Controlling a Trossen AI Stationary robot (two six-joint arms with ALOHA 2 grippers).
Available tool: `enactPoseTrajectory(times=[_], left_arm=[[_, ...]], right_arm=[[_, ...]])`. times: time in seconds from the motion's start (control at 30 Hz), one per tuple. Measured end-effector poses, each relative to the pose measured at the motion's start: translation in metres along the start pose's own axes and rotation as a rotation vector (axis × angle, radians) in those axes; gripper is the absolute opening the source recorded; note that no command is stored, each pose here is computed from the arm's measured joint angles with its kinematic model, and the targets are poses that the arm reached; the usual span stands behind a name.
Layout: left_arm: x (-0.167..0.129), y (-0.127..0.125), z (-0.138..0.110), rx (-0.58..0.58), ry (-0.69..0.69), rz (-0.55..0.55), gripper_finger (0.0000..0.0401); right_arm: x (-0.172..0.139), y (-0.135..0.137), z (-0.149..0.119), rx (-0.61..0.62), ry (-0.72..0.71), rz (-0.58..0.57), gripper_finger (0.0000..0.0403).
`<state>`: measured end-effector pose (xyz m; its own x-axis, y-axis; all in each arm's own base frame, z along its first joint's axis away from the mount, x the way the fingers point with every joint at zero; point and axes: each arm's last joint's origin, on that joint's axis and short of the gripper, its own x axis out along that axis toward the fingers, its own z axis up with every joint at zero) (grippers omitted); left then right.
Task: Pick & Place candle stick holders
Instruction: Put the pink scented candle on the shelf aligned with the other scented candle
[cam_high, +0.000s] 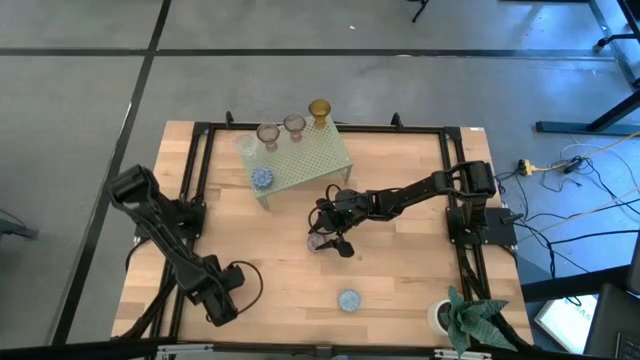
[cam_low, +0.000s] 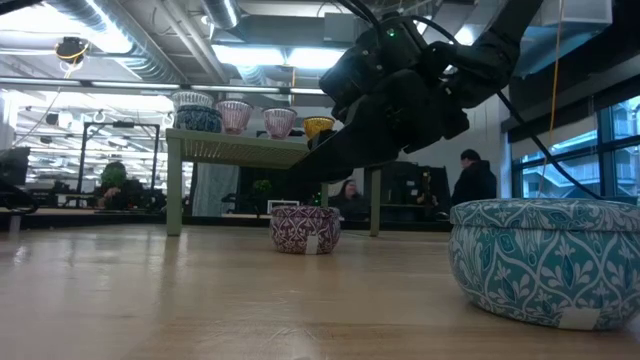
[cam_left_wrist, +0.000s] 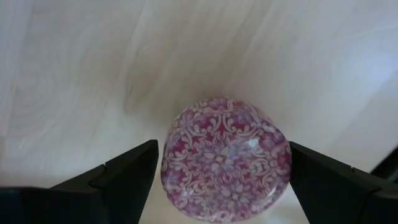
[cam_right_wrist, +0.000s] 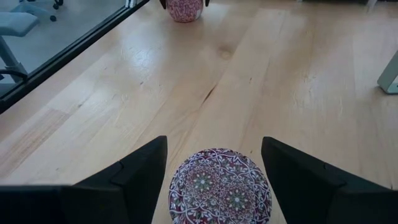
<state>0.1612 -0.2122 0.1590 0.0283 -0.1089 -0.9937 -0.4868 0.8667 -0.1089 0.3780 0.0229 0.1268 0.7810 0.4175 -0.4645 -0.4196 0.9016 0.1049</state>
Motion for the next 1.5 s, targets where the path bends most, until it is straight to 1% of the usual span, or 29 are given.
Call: enactPoseTrajectory(times=[0.13, 0.3, 0.37, 0.5, 0.6, 0.77, 0.87, 0.97, 1.07, 1.2, 1.3, 1.37, 1.5], left_arm=[[0.005, -0.001, 0.000, 0.000, 0.004, 0.018, 0.0338], [0.006, -0.002, -0.001, 0.026, 0.047, 0.008, 0.0338], [0.006, -0.002, -0.001, 0.014, 0.051, 0.008, 0.0338], [0.006, -0.002, 0.000, 0.010, 0.030, 0.006, 0.0336], [0.006, -0.002, 0.000, 0.020, 0.024, 0.007, 0.0325], [0.006, -0.002, 0.000, 0.025, 0.033, 0.004, 0.0291], [0.006, -0.002, 0.001, 0.022, 0.034, 0.003, 0.0291], [0.005, -0.001, 0.005, 0.009, 0.039, 0.000, 0.0291], [0.001, -0.003, 0.016, 0.035, 0.028, -0.017, 0.0291], [-0.009, -0.006, 0.041, 0.081, 0.004, -0.058, 0.0291], [-0.021, -0.009, 0.067, 0.120, -0.039, -0.098, 0.0291], [-0.030, -0.006, 0.086, 0.133, -0.065, -0.107, 0.0291], [-0.051, 0.002, 0.127, 0.171, -0.133, -0.141, 0.0293]], right_arm=[[0.000, 0.000, 0.000, 0.002, 0.000, 0.000, 0.0264], [0.000, 0.000, 0.000, 0.003, 0.000, 0.000, 0.0264], [0.000, 0.000, 0.000, 0.003, 0.000, 0.000, 0.0264], [0.000, 0.000, 0.000, 0.031, -0.001, 0.007, 0.0264], [-0.003, 0.001, 0.003, 0.047, -0.006, 0.014, 0.0264], [-0.014, 0.006, 0.016, 0.010, -0.013, 0.040, 0.0264], [-0.026, 0.010, 0.025, 0.001, 0.005, 0.042, 0.0264], [-0.043, 0.016, 0.033, 0.026, 0.064, 0.048, 0.0264], [-0.065, 0.024, 0.041, 0.020, 0.126, 0.056, 0.0264], [-0.099, 0.037, 0.052, -0.015, 0.192, 0.024, 0.0264], [-0.126, 0.046, 0.060, -0.021, 0.224, -0.030, 0.0264], [-0.142, 0.051, 0.064, -0.025, 0.236, -0.070, 0.0264], [-0.165, 0.058, 0.071, -0.049, 0.208, -0.143, 0.0264]])
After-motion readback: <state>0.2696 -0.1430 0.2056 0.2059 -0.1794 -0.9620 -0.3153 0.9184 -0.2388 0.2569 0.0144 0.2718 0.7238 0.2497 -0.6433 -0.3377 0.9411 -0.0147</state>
